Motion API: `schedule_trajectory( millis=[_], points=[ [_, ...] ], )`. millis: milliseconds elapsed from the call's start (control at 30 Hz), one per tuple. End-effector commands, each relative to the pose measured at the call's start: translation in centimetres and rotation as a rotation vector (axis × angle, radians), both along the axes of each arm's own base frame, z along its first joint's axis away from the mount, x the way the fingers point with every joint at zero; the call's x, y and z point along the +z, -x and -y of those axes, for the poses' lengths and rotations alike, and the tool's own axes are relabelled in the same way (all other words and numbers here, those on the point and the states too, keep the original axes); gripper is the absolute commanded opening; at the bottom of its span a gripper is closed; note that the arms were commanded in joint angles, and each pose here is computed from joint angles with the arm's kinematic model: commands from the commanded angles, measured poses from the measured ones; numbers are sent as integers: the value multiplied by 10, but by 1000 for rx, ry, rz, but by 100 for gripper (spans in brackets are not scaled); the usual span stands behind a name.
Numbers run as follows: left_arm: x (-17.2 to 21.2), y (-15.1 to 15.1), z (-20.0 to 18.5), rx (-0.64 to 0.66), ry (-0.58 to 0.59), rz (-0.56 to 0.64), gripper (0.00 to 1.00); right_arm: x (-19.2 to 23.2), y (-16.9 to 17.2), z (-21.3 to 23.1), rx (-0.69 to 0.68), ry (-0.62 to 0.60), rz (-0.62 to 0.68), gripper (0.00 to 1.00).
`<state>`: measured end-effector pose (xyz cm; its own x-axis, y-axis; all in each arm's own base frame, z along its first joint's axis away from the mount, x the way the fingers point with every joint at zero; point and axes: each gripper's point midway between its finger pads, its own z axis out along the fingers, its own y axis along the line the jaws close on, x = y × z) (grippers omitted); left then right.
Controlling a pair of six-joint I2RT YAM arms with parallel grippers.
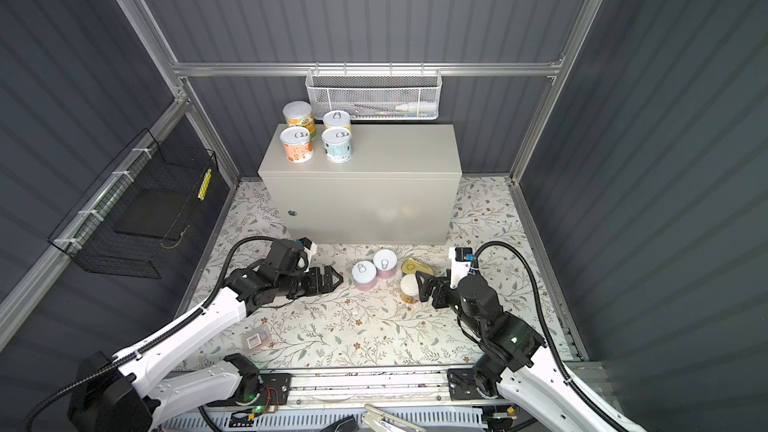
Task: Place and organize the canned foods onto the counter
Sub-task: 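Lower the left gripper onto the pink can and grasp it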
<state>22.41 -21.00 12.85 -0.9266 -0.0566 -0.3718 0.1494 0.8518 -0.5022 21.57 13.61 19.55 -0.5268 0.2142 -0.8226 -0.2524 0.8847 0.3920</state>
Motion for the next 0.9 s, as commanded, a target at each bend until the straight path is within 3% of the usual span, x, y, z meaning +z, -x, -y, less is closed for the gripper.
schedule_trajectory(
  millis=[0, 300, 867],
  points=[
    [12, -12, 19, -31, 2, 38, 100, -6, 2, 2, -4, -13, -6, 99],
    [-6, -23, 63, -121, -54, 22, 100, -15, 10, 9, -22, -30, -25, 99],
    [-30, -34, 98, -165, -103, 21, 100, -30, 23, 25, -63, -20, -84, 99]
  ],
)
